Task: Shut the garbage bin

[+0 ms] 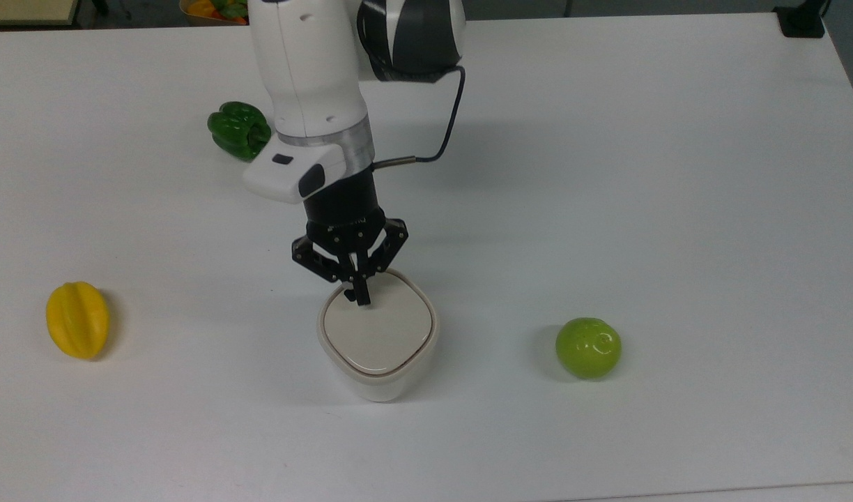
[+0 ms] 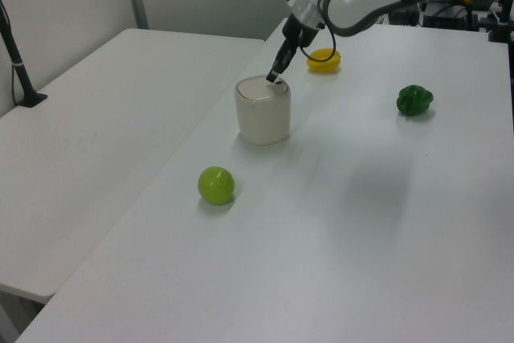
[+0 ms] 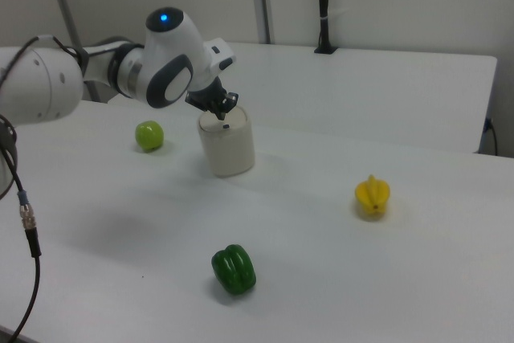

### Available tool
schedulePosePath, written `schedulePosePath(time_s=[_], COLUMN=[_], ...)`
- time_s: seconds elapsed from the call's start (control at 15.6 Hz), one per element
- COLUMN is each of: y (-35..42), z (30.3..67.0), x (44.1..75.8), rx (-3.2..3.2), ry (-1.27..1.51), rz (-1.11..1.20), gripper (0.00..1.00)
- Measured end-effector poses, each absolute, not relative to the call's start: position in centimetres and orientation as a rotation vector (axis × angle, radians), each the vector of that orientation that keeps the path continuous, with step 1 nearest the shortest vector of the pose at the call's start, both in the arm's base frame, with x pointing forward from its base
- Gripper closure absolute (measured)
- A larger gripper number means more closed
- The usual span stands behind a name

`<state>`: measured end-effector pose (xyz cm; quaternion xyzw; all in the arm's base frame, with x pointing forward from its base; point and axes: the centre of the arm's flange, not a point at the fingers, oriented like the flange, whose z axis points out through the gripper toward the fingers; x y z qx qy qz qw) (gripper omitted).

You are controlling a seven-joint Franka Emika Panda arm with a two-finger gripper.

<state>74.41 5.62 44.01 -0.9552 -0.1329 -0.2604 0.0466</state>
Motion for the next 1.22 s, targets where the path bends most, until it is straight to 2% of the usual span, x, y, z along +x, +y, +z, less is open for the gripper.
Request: schedulePosePath(time_s=[0.26,0.51,0.7,0.77,0.83,1.22], y=[3.7,0.1,-1.6,-1.8,-2.2,-3.6], z=[49.4,55.7,57.9,58.2,58.5,58.3], x=[71.3,65.0,61.9,61.4,61.2,60.8], rx=[-2.921,-2.994,-3.051,-3.061,-3.068,-3.128], ry=[-0.254,-0.182,-0.065,-0.014,0.030,0.095], rz=[-0.546,-0.188,-0.032,-0.018,-0.019,0.016], gripper=[0.99,0.99,0.97,0.94,0.88,0.29])
